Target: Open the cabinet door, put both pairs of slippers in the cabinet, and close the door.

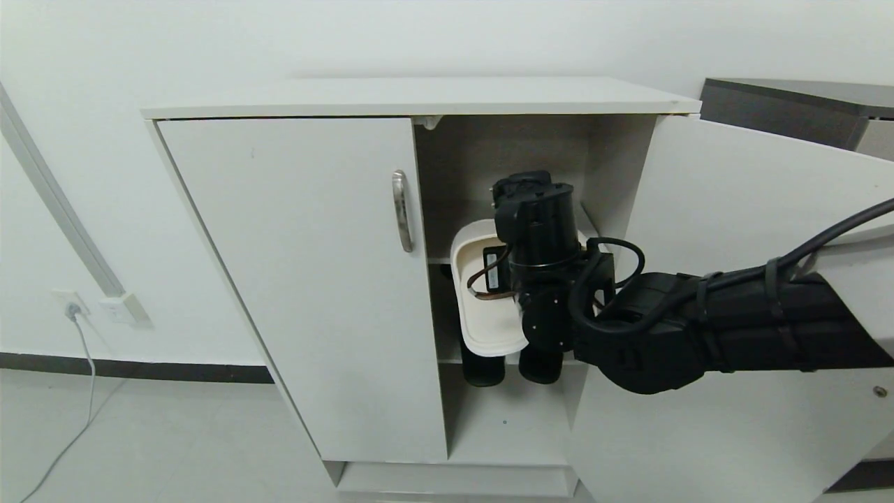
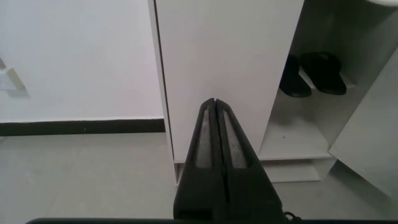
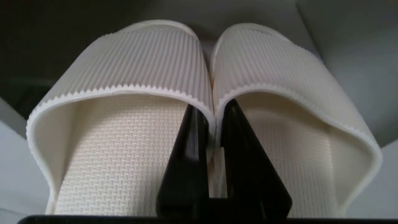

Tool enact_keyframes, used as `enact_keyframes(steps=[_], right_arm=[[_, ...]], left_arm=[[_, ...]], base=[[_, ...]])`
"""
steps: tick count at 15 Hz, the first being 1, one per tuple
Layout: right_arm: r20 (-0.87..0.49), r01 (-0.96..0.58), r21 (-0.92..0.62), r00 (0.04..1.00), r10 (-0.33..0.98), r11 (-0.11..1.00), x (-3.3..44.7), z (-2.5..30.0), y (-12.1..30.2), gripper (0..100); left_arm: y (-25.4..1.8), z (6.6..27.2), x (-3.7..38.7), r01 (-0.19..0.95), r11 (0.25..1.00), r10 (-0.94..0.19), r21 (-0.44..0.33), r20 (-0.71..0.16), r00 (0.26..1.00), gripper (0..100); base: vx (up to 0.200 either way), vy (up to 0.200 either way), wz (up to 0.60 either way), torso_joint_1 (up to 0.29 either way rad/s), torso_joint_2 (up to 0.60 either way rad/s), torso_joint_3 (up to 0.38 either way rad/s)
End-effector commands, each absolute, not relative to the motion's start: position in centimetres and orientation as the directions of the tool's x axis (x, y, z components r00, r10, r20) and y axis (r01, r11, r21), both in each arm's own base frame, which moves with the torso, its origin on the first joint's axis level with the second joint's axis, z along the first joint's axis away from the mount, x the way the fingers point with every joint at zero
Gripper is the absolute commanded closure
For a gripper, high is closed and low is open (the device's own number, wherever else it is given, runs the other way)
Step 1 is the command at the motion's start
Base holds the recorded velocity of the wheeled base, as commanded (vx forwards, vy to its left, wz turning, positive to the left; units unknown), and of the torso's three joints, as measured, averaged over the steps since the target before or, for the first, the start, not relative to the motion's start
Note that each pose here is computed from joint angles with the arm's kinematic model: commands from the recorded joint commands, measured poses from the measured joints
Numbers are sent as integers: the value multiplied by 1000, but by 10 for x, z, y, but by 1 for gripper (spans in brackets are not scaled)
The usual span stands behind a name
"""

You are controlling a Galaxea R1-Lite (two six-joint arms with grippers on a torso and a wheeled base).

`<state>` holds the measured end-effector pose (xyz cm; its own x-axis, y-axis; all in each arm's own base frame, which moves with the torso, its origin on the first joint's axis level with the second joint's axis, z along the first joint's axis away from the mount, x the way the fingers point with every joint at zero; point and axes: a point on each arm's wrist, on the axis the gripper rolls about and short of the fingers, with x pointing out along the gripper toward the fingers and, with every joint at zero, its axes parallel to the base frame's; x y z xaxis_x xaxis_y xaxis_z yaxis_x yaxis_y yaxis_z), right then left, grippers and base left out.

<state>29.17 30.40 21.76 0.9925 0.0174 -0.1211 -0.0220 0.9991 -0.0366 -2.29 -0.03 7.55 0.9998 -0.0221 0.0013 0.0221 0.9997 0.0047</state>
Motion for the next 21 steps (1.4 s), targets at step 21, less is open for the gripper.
enact_keyframes(steps=[21], right_arm=[[-140, 4, -41, 990, -9, 999, 338, 224, 302, 100]], left_arm=[[0, 75, -23, 21, 1000, -21, 5, 0, 1000, 100]], base=[[48, 0, 0, 0, 1, 1]])
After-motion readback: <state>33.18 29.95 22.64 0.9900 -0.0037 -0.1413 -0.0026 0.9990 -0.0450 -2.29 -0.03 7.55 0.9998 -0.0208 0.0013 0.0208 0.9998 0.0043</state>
